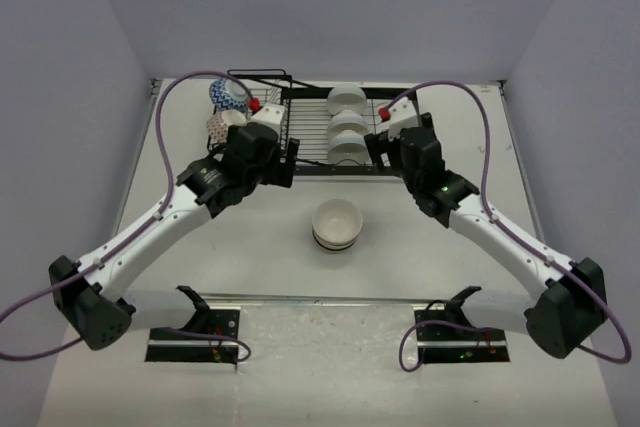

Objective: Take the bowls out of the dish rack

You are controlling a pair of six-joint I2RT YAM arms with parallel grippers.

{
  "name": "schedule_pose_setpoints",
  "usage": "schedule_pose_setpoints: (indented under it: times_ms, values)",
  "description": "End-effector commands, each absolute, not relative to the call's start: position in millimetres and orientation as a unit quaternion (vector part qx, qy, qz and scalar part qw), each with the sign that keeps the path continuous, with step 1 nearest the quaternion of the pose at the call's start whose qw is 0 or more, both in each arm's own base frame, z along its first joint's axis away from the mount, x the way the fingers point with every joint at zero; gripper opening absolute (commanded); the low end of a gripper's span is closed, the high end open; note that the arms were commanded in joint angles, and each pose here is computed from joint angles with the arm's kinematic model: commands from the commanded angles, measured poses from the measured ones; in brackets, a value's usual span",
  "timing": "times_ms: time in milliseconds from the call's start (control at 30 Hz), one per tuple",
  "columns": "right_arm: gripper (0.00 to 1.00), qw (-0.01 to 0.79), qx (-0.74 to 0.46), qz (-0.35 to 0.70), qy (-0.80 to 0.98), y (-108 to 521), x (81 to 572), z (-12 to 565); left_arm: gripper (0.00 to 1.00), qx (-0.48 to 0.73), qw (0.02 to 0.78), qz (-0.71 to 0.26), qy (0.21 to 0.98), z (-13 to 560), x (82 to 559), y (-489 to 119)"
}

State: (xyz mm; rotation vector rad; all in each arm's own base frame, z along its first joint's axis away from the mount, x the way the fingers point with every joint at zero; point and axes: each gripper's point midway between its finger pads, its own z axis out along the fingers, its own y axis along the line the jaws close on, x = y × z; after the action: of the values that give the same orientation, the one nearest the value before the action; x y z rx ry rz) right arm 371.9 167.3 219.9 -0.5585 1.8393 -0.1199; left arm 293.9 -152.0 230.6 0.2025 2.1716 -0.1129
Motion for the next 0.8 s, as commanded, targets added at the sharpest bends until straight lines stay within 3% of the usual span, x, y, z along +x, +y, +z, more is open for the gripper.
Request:
schedule_pose_setpoints:
  times_ms: [0,33,167,367,600,767]
  values:
    - [0.99,0.564,-0.003,-0.041,0.825,104,342,235,1.00,0.101,0.475,0.047,0.873,252,305,-170]
    - [0.99,0.581,0.067,0.001,0.811,93,328,251,1.00,0.103,0.490,0.045,0.865,270,313,-182]
    - [0.99,0.607,0.130,0.077,0.780,73,287,267,0.99,0.168,0.498,0.078,0.847,266,339,-241]
    - [0.99,0.626,0.157,0.096,0.758,48,245,270,0.99,0.348,0.469,0.173,0.793,225,380,-316]
    - [0.99,0.648,0.164,0.117,0.734,40,227,277,0.98,0.436,0.454,0.239,0.739,189,409,-333]
    - [0.99,0.648,0.148,0.136,0.734,47,224,280,0.91,0.436,0.451,0.270,0.731,170,435,-330]
